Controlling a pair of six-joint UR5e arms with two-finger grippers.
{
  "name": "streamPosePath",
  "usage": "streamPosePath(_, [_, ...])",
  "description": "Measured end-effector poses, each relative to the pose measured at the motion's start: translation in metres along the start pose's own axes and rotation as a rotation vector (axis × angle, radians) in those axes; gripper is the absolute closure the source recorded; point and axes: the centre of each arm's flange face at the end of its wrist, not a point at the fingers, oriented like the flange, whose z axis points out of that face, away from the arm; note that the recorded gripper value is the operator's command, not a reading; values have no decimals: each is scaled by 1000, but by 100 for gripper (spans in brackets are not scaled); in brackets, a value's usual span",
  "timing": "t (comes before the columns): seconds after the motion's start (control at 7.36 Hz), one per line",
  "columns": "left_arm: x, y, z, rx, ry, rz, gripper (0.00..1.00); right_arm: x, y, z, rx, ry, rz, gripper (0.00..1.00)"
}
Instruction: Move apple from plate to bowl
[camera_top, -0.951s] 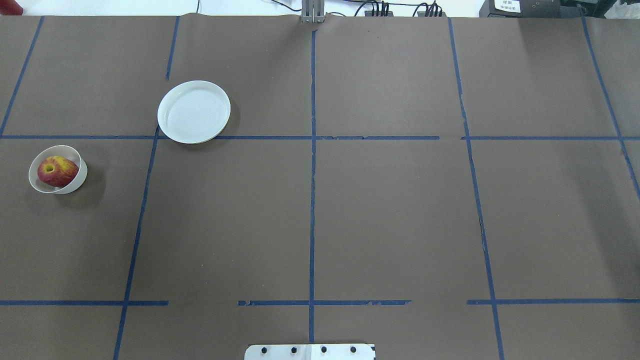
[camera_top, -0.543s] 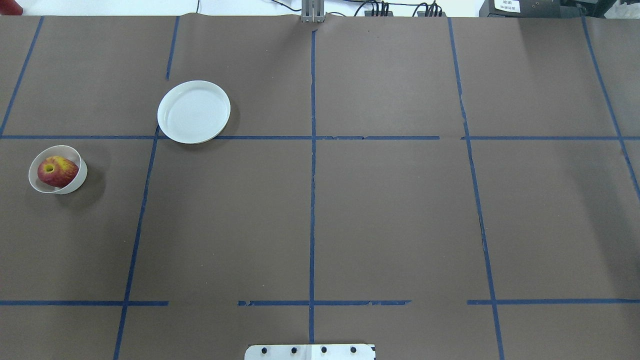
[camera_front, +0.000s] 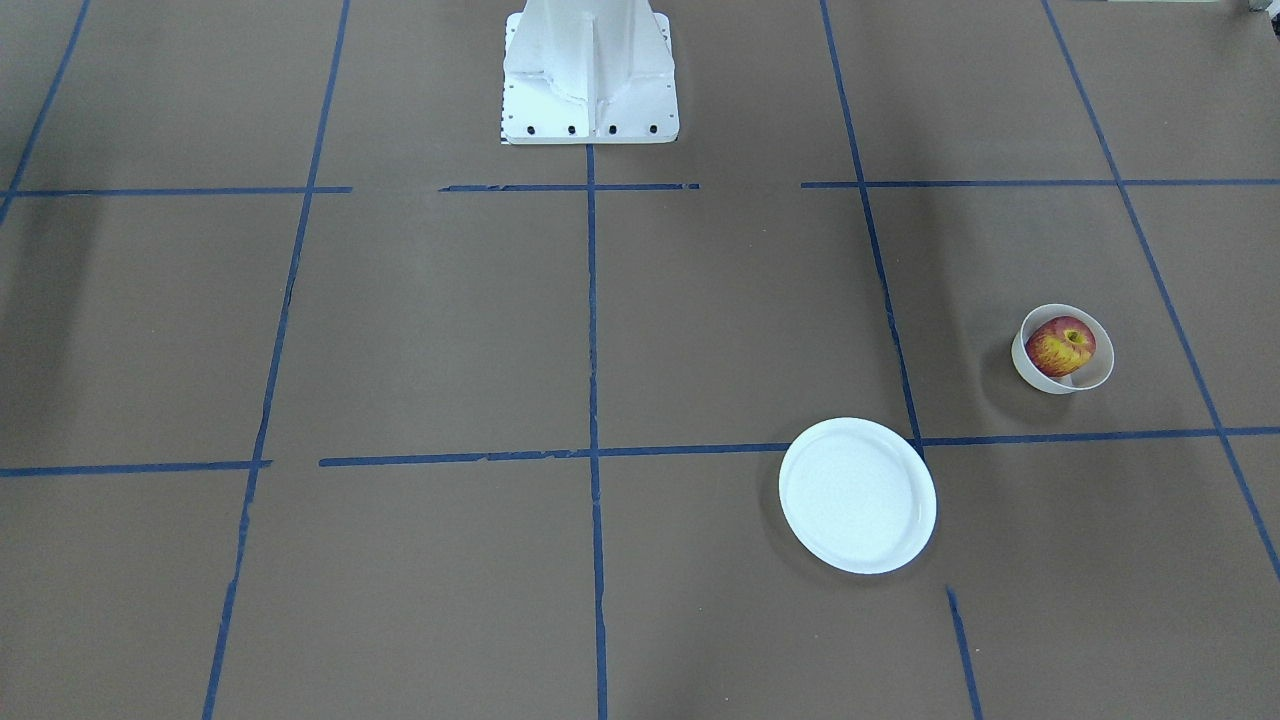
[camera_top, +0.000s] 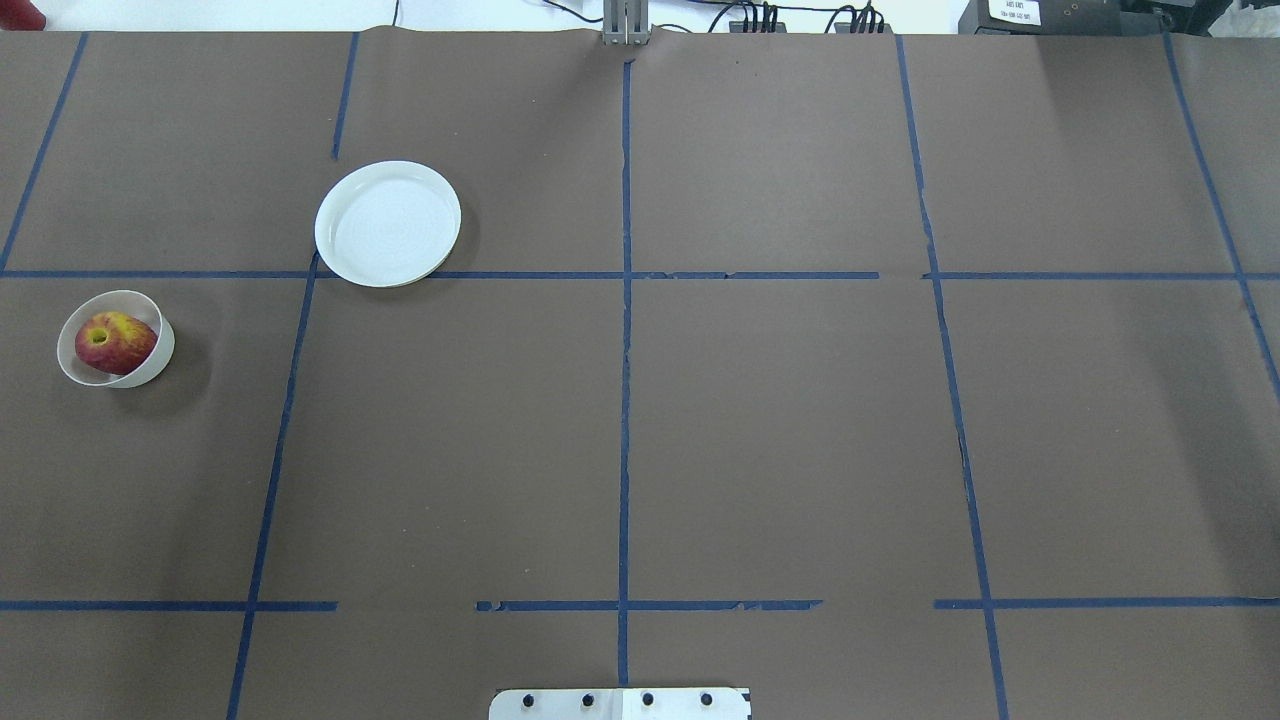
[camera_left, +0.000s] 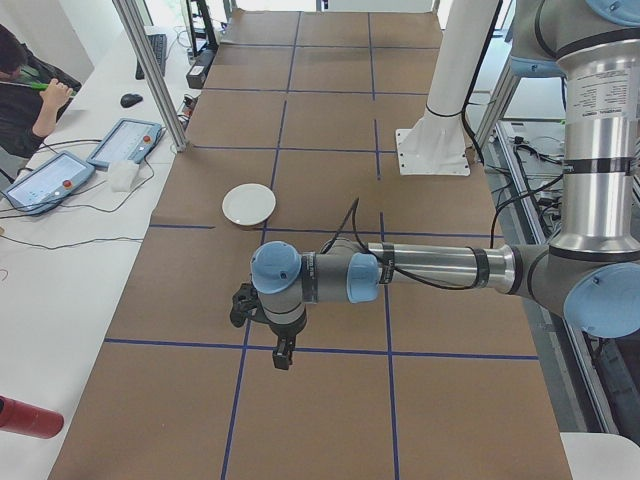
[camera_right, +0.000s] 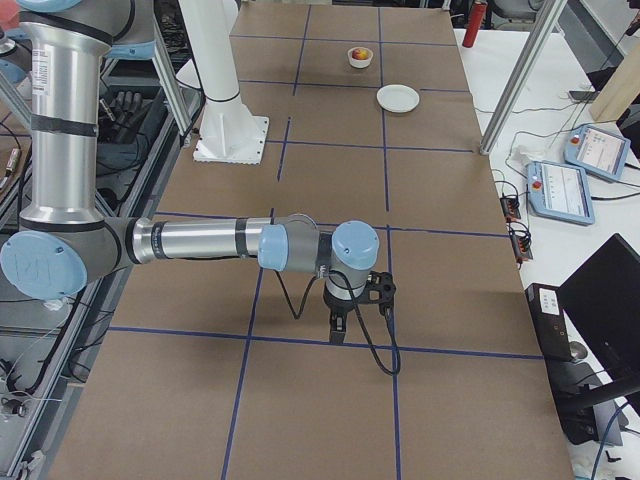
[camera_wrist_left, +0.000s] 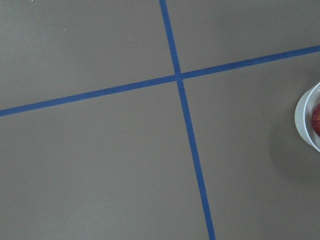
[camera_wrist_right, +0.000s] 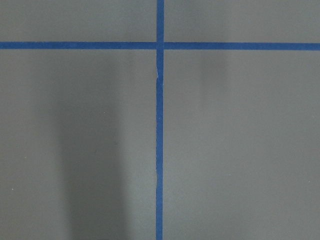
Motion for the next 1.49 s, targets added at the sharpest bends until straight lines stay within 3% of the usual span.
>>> streamPosePath(1.49, [-2, 2, 0, -6, 3, -11, 0, 0, 0, 0, 1, 0, 0, 0])
